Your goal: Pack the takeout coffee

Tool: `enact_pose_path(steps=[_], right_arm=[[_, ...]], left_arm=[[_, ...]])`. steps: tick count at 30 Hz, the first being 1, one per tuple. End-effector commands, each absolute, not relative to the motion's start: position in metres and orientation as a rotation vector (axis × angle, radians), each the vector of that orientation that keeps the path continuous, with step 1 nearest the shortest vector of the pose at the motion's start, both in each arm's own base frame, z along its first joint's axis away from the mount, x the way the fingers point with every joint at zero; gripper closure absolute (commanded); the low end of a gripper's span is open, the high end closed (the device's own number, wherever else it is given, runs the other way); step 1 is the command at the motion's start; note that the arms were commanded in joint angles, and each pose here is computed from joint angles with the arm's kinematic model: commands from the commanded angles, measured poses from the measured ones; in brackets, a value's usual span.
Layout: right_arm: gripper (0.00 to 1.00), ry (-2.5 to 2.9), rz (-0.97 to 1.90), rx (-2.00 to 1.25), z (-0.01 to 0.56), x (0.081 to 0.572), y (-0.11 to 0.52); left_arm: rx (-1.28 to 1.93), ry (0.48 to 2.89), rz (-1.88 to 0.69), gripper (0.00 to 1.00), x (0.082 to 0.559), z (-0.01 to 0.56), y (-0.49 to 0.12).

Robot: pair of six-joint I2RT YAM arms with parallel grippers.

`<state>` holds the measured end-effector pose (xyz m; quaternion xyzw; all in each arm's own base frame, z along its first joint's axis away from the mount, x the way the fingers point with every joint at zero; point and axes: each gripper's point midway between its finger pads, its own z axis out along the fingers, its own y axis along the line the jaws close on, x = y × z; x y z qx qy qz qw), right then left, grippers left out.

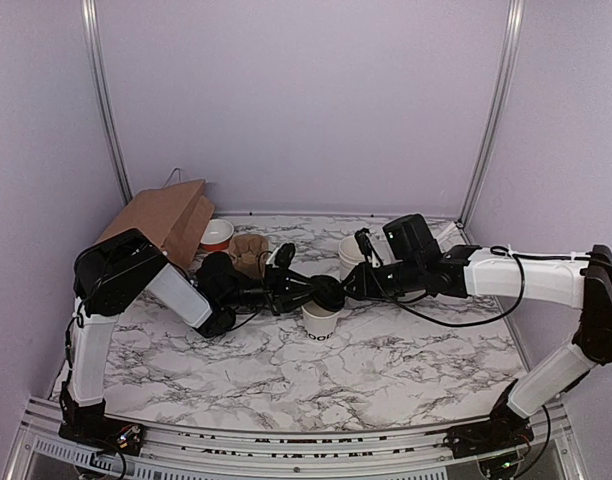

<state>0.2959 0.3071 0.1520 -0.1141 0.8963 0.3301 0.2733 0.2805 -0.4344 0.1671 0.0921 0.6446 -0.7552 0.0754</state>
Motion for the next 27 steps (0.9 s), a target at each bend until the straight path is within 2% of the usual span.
enact_pose_path(steps=[1,27], right_arm=[[0.75,2.407,0.891,-0.314,0.151,0.298,0.309],[0.74,2.411,0.863,-0.334,0.15,0.3,0.312]], left_arm=[[0.299,1.903,-2.263,0.74,0.279,0.166,-0.428],[0.264,1.92,-2.226,0.72,0.28,0.165,-0.409]])
